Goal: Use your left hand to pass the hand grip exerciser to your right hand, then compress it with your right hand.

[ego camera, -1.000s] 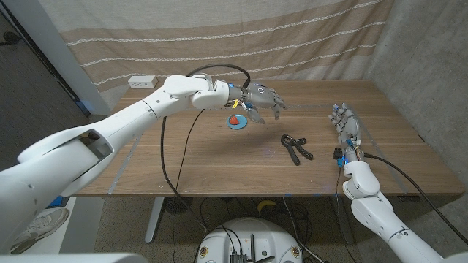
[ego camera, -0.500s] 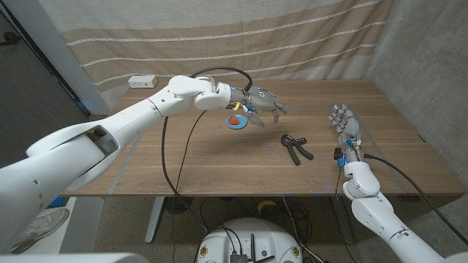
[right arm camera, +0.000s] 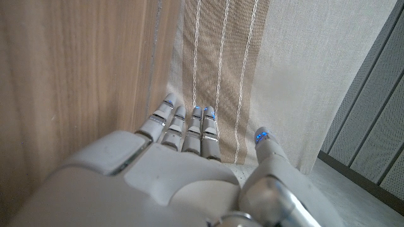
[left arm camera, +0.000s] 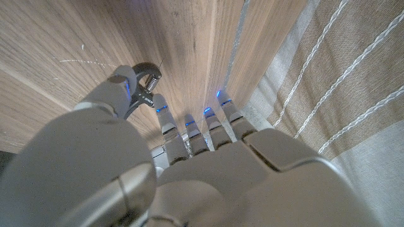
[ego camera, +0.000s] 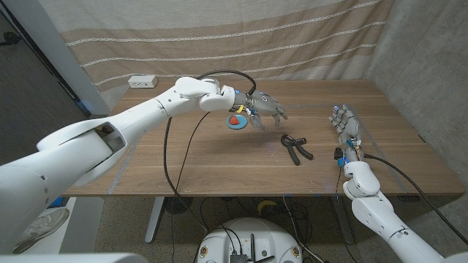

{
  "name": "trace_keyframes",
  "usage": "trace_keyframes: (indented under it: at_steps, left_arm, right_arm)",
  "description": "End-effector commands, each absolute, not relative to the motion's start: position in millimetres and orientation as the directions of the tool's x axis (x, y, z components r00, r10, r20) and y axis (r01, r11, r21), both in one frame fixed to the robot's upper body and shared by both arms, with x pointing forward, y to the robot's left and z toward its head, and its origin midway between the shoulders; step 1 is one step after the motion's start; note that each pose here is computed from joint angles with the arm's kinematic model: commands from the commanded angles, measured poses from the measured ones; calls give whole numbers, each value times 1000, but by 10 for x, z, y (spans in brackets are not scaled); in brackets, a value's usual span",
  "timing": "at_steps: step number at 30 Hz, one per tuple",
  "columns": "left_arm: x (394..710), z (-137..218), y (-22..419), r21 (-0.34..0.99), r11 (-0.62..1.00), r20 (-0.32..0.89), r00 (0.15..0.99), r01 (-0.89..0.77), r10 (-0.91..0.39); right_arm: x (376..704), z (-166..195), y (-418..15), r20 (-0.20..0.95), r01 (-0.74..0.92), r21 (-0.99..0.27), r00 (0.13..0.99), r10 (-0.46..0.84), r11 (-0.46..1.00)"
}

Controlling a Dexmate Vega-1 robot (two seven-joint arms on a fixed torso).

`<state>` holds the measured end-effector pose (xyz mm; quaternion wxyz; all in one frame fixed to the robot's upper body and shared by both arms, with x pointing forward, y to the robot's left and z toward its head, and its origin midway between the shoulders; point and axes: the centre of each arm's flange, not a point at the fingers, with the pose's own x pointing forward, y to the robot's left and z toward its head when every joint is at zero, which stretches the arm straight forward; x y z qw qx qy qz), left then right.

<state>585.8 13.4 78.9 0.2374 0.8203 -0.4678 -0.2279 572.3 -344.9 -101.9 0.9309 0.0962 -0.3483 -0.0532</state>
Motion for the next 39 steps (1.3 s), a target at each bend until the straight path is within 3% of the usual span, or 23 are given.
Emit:
trace_keyframes:
  at_steps: [1, 14, 39]
  left_arm:
    - [5933, 698, 9, 553, -477, -169, 468, -683, -867]
    - [6004, 612, -136, 550, -495, -198, 470, -673, -860]
    - [6140, 421, -146, 583, -411, -179, 383, -700, -906]
  right_arm:
    - [5747, -1025, -3488, 636, 32, 221, 753, -169, 975]
    - [5719, -1061, -3538, 631, 34, 226, 757, -172, 974]
    - [5669, -1070, -3573, 625, 44, 220, 760, -176, 974]
